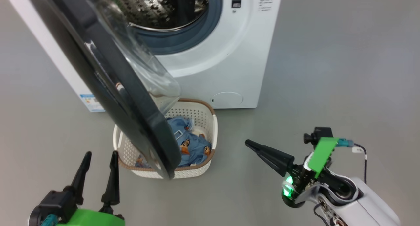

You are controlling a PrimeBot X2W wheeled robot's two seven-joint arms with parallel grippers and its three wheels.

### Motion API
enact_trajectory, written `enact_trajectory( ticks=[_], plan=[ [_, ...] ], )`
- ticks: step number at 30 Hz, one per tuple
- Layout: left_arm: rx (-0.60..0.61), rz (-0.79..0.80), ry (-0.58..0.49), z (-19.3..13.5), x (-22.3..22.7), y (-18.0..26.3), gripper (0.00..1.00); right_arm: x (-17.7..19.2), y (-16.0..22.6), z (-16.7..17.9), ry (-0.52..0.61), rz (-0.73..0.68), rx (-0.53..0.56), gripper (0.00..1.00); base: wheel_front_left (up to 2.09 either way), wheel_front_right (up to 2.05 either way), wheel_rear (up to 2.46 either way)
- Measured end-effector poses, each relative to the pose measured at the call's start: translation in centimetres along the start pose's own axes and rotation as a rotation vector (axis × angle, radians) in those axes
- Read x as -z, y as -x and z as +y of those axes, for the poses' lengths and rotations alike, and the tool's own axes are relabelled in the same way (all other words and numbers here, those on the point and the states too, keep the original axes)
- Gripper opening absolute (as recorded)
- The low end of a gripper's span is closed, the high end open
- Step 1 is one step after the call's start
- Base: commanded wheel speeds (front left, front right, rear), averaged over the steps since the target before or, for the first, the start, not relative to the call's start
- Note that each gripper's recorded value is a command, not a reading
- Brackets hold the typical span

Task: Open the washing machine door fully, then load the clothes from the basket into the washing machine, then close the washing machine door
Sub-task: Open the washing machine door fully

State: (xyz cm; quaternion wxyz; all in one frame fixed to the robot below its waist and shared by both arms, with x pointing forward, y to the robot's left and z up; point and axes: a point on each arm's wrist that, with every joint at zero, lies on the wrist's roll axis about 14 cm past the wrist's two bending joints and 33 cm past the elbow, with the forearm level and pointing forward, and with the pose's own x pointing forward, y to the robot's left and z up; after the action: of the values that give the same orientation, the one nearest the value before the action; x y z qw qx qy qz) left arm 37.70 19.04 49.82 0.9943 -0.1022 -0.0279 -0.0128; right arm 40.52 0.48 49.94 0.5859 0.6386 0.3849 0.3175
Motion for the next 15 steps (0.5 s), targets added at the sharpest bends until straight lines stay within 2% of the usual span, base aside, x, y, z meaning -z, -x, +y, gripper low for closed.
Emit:
enact_trajectory(
  ticks=[11, 12, 14, 15],
  plan=[
    [0.049, 0.005, -0.001, -1.3, 0.2, 0.0, 1.0, -1.5, 5.1, 1.5, -0.01, -0.201, -0.074, 0.0, 0.0, 0.0, 0.0],
    [0.054, 0.004, 0.0, -1.5, 0.2, -0.1, 1.0, -1.6, 5.5, 1.6, -0.007, -0.217, -0.078, 0.03, 0.0, 0.0, 0.0],
    [0.064, 0.002, 0.002, -1.8, 0.1, -0.2, 1.0, -1.7, 6.1, 1.8, -0.001, -0.24, -0.087, 0.44, 0.0, 0.0, 0.0],
    [0.068, 0.001, 0.002, -2.0, 0.1, -0.3, 1.0, -1.8, 6.4, 1.9, 0.006, -0.258, -0.087, 0.82, 0.0, 0.0, 0.0]
  ],
)
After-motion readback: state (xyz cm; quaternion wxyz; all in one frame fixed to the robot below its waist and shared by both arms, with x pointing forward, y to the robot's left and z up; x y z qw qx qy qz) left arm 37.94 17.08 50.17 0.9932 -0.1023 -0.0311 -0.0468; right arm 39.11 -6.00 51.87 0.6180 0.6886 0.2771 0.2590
